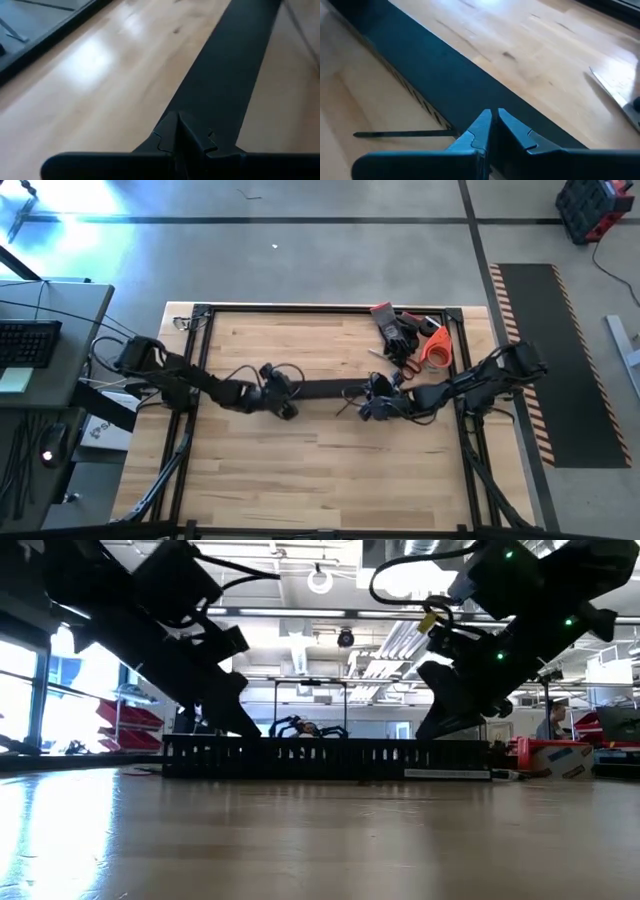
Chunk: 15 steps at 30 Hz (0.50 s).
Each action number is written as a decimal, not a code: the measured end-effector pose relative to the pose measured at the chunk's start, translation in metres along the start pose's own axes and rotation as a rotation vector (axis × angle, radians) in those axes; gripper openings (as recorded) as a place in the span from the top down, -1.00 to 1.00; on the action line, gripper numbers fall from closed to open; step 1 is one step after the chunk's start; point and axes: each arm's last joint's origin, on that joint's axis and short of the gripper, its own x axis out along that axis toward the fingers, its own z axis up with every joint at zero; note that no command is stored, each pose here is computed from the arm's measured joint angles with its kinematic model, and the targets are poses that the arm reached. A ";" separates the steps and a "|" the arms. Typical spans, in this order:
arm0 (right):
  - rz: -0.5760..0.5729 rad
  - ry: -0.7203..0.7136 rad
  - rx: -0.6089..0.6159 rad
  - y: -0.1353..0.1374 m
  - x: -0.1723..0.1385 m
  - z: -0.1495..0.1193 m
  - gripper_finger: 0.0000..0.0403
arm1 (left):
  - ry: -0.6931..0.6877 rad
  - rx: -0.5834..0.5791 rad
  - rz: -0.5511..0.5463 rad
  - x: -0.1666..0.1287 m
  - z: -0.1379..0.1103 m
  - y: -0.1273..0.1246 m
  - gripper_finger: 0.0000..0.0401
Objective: Ziptie cables
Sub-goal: Close the black cable duct
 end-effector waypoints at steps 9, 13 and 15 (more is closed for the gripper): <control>0.063 -0.049 -0.033 0.000 -0.005 0.016 0.92 | -0.026 0.093 -0.010 -0.012 0.022 0.030 1.00; 0.188 -0.078 -0.074 -0.003 -0.025 0.035 0.92 | -0.115 0.028 -0.047 -0.035 0.042 0.040 1.00; 0.242 -0.073 -0.115 -0.011 -0.038 0.042 0.92 | -0.135 -0.006 -0.089 -0.047 0.047 0.045 1.00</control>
